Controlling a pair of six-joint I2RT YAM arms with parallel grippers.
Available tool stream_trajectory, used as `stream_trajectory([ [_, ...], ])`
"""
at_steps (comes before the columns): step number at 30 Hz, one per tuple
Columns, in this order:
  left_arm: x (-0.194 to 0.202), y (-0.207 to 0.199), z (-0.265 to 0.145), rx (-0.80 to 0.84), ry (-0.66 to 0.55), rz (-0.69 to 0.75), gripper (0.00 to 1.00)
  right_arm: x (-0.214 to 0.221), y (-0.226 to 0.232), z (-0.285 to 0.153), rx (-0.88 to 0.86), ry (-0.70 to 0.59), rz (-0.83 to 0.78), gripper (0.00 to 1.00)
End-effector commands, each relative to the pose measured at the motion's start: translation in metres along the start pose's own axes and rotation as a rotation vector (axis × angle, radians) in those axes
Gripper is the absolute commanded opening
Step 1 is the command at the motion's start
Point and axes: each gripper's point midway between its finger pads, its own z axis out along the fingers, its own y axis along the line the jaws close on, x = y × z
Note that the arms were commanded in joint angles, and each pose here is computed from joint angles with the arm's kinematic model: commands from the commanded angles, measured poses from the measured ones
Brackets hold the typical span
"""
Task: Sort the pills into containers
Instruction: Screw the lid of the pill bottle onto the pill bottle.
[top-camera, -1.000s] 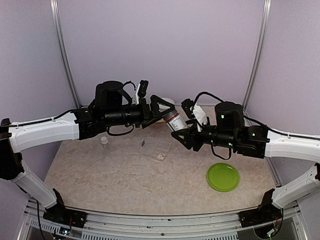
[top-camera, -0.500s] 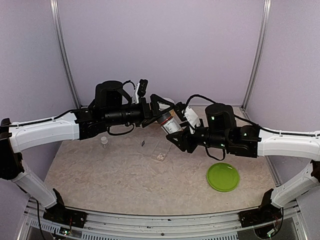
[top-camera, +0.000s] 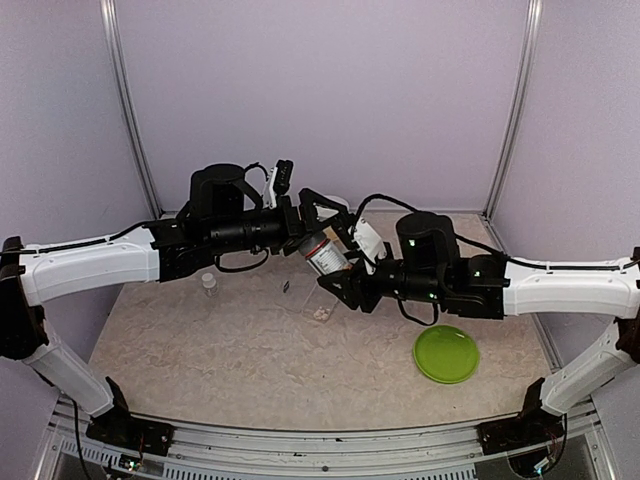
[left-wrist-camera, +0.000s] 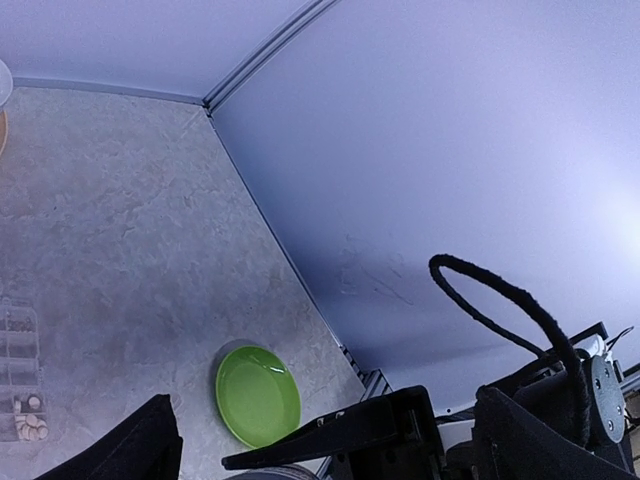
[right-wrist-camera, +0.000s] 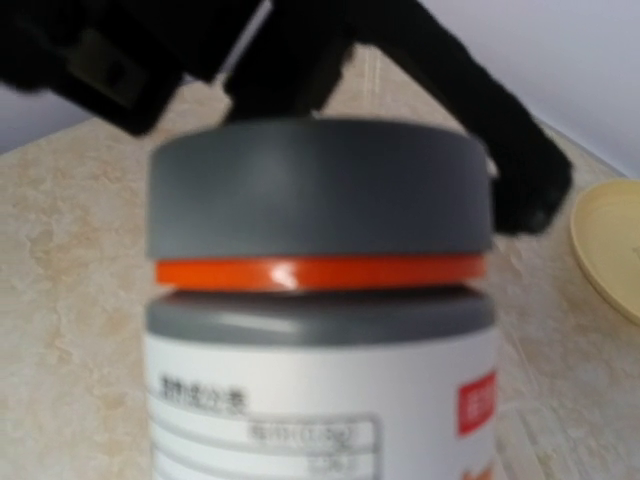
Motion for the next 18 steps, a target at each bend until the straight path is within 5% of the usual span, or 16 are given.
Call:
stream_trajectory([
  [1,-0.005,-0.037,-0.005,0.135,-0.017,0.016,0.99,-0.007,0.019,0.007,-0.060,-0.014,-0.027,0.10],
  [18,-0.001,-0.005,-0.004,-0.059,0.069,0.029,0.99,-0.005,-0.015,-0.030,0.133,0.006,-0.082,0.10],
])
